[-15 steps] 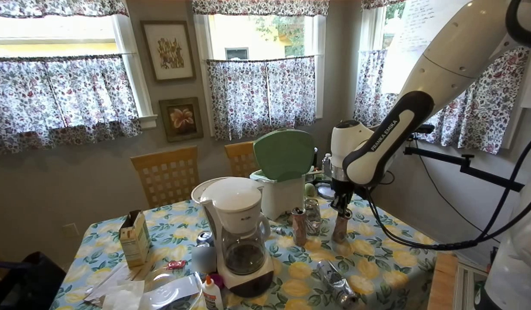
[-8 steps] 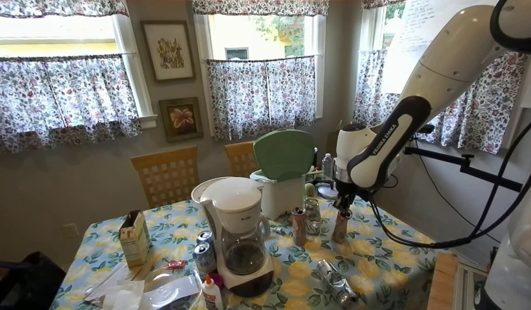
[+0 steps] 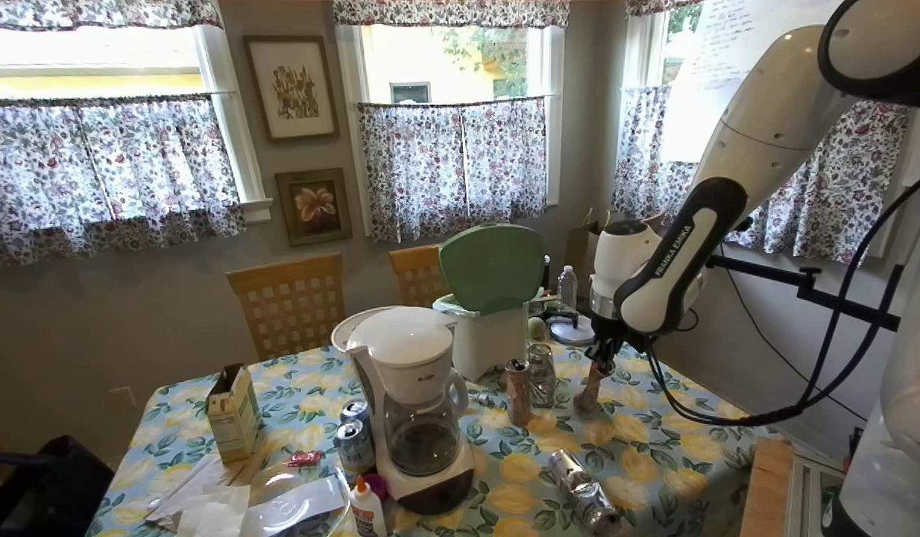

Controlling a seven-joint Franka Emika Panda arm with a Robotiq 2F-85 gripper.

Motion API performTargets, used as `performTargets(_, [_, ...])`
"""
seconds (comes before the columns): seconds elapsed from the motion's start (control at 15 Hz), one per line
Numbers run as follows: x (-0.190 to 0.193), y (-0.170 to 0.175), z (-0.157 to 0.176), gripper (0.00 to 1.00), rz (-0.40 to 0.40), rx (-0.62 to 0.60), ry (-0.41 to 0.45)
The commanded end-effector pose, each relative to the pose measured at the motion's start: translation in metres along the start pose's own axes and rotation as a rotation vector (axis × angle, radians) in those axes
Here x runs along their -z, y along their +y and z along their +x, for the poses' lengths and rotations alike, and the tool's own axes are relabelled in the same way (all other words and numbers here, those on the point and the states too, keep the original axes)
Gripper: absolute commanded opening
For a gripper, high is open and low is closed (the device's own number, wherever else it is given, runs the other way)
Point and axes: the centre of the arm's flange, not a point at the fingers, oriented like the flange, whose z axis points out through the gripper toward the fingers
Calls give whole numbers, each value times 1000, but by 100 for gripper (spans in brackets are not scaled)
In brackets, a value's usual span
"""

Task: Drop all the cans on the table

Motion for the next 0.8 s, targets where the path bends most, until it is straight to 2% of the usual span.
performTargets(0.0, [-4,22,-14,0,-78,-55,-17])
performTargets(0.4, [-5,69,-41,0,-202,-149,-140])
performTargets(0.6, [5,77,-39,0,-226,-196,-99])
performTargets(0.73, [20,70,-31,0,-234,-192,-30])
